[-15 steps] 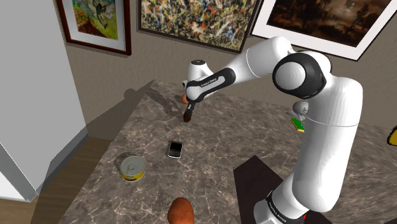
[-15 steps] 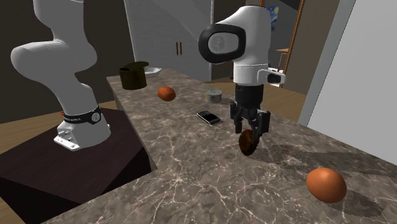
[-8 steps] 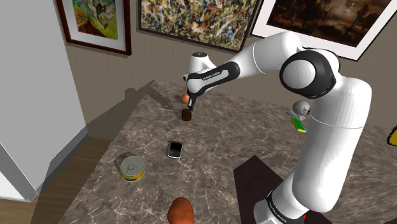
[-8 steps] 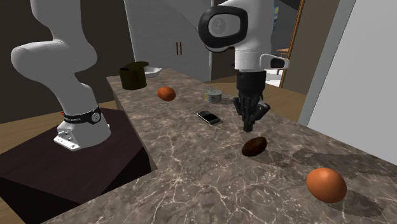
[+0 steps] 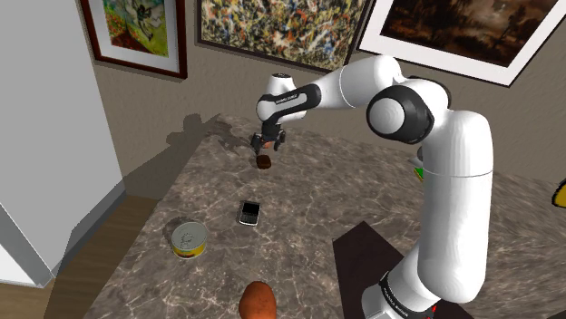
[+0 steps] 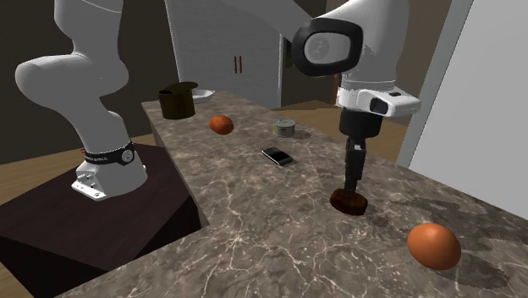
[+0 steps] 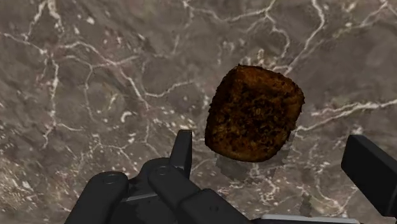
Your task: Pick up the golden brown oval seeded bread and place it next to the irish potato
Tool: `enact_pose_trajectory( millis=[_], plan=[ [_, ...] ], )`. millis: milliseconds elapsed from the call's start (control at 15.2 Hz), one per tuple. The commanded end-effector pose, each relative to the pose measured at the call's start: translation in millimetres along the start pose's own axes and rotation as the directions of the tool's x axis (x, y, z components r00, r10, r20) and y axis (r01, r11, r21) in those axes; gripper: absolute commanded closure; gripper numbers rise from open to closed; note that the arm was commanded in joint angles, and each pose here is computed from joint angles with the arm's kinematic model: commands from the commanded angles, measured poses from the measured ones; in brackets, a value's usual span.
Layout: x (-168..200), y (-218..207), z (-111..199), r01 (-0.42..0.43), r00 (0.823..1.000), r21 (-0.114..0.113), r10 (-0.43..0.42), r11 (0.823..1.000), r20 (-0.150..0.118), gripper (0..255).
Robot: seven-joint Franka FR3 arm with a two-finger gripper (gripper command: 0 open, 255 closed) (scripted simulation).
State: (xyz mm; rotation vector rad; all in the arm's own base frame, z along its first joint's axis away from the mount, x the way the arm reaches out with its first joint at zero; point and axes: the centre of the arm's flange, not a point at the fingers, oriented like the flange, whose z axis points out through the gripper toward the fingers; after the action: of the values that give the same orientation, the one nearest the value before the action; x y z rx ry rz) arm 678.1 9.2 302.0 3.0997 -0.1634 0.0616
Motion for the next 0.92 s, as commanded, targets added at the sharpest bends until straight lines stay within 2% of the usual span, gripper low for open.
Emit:
enact_pose_trajectory(
  millis=[0, 330, 792, 858],
  plan=[
    [1.5, 1.8, 10.8, -0.061, 0.998, 0.009, 0.061, 0.998, 0.003, 0],
    [1.4, 1.6, 35.0, -0.061, 0.998, 0.009, 0.061, 0.998, 0.003, 0],
    [1.5, 1.6, 34.9, -0.061, 0.998, 0.009, 0.061, 0.998, 0.003, 0],
    [1.5, 1.6, 34.9, -0.061, 0.998, 0.009, 0.061, 0.998, 0.003, 255]
  ],
)
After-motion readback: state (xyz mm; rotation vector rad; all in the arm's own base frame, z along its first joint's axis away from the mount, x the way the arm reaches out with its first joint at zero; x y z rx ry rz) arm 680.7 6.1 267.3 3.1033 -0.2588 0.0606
